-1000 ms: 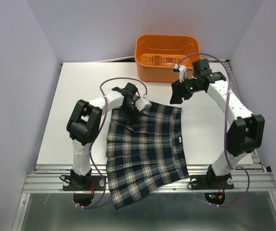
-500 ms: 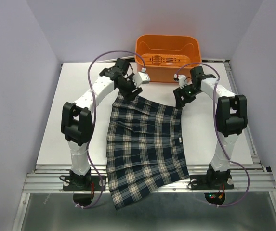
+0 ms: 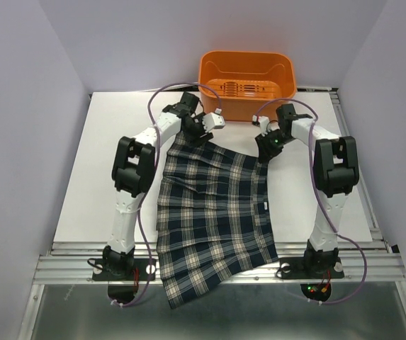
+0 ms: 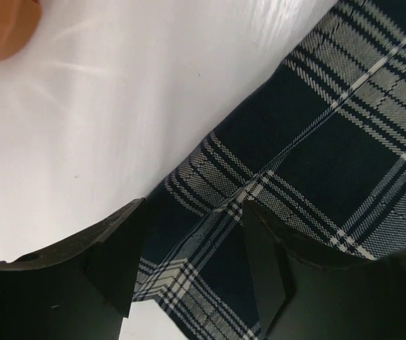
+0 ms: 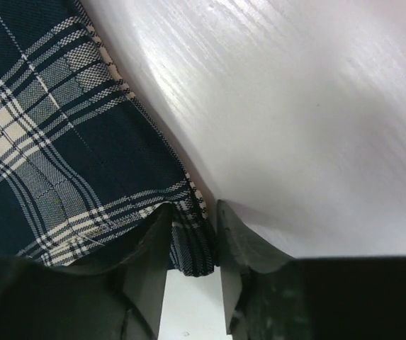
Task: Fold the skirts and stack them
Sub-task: Fold the skirt
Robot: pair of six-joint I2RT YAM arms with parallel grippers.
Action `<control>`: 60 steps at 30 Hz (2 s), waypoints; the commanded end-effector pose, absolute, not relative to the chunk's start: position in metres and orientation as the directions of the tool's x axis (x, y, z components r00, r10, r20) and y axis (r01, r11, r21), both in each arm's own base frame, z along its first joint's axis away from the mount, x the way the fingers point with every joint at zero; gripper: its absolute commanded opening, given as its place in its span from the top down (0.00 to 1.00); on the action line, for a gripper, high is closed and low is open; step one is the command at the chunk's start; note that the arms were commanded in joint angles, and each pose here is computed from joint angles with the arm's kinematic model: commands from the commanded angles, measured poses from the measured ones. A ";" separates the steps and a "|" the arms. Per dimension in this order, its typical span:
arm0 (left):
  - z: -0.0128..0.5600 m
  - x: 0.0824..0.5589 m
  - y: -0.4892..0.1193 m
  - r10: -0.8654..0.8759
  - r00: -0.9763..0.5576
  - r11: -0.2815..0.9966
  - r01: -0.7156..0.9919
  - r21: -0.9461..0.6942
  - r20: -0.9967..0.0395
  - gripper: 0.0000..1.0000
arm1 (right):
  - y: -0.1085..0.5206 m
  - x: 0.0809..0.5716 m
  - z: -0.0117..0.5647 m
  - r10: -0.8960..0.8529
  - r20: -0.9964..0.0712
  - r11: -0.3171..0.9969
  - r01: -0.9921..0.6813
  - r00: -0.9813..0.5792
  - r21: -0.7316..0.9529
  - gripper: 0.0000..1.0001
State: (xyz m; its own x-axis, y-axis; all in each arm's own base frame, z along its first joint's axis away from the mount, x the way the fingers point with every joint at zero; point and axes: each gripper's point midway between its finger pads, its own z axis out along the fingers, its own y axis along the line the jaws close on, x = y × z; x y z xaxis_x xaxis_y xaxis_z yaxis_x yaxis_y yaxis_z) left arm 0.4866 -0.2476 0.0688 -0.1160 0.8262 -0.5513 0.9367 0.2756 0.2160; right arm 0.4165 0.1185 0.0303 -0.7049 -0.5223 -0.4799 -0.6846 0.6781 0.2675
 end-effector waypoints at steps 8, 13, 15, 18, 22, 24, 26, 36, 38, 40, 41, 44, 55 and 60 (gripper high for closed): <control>0.045 0.467 -0.223 0.897 -0.042 0.150 0.966 0.212 -0.440 0.37 | 0.128 0.403 0.043 -0.601 -0.518 0.604 -0.770 -0.609 0.205 0.73; 0.031 0.441 -0.208 0.911 -0.073 0.144 0.978 0.148 -0.407 0.59 | 0.127 0.397 0.047 -0.624 -0.509 0.594 -0.783 -0.593 0.185 0.92; 0.035 0.441 -0.203 0.907 -0.107 0.175 0.975 0.134 -0.406 0.67 | 0.126 0.397 0.050 -0.625 -0.508 0.598 -0.782 -0.593 0.178 0.99; 0.054 0.452 -0.200 0.894 -0.120 0.199 0.970 0.142 -0.432 0.55 | 0.124 0.400 0.058 -0.620 -0.518 0.611 -0.777 -0.590 0.154 0.99; 0.106 0.457 -0.208 0.856 -0.071 0.182 0.968 0.170 -0.513 0.39 | 0.123 0.411 0.070 -0.616 -0.557 0.620 -0.779 -0.557 0.094 0.99; 0.121 0.459 -0.210 0.846 -0.052 0.182 0.964 0.195 -0.531 0.37 | 0.124 0.410 0.071 -0.630 -0.561 0.614 -0.787 -0.537 0.063 0.99; 0.138 0.464 -0.215 0.830 -0.031 0.187 0.956 0.225 -0.557 0.35 | 0.136 0.407 0.076 -0.661 -0.570 0.583 -0.812 -0.489 0.022 0.99; 0.129 0.507 -0.228 0.798 -0.046 0.261 0.925 0.277 -0.601 0.34 | 0.170 0.390 0.089 -0.759 -0.561 0.482 -0.864 -0.330 -0.145 0.99; 0.116 0.508 -0.228 0.805 -0.054 0.252 0.933 0.257 -0.590 0.34 | 0.171 0.387 0.093 -0.765 -0.563 0.476 -0.863 -0.312 -0.169 0.99; 0.106 0.505 -0.224 0.812 -0.065 0.244 0.941 0.235 -0.581 0.34 | 0.173 0.385 0.109 -0.763 -0.585 0.469 -0.859 -0.276 -0.206 0.99; 0.097 0.503 -0.222 0.820 -0.063 0.227 0.948 0.222 -0.569 0.34 | 0.172 0.386 0.113 -0.764 -0.591 0.467 -0.855 -0.260 -0.227 0.99; 0.084 0.492 -0.211 0.838 -0.076 0.199 0.965 0.172 -0.541 0.34 | 0.174 0.381 0.130 -0.760 -0.613 0.456 -0.848 -0.214 -0.269 0.99; 0.044 0.459 -0.179 0.854 -0.176 0.206 0.978 0.008 -0.490 0.37 | 0.180 0.368 0.156 -0.763 -0.638 0.406 -0.844 -0.103 -0.350 0.99; 0.026 0.455 -0.177 0.857 -0.209 0.222 0.975 -0.028 -0.471 0.48 | 0.181 0.366 0.160 -0.763 -0.641 0.402 -0.837 -0.083 -0.370 0.99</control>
State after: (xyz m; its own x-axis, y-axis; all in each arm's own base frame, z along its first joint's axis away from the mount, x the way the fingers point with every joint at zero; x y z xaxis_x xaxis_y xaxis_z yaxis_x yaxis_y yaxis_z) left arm 0.4668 -0.1763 0.0316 -0.1938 0.8554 -0.4803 0.9733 0.2292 0.0155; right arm 0.3583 0.1787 0.1349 -0.1573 -0.7760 -0.6108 -0.8708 0.4008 -0.2849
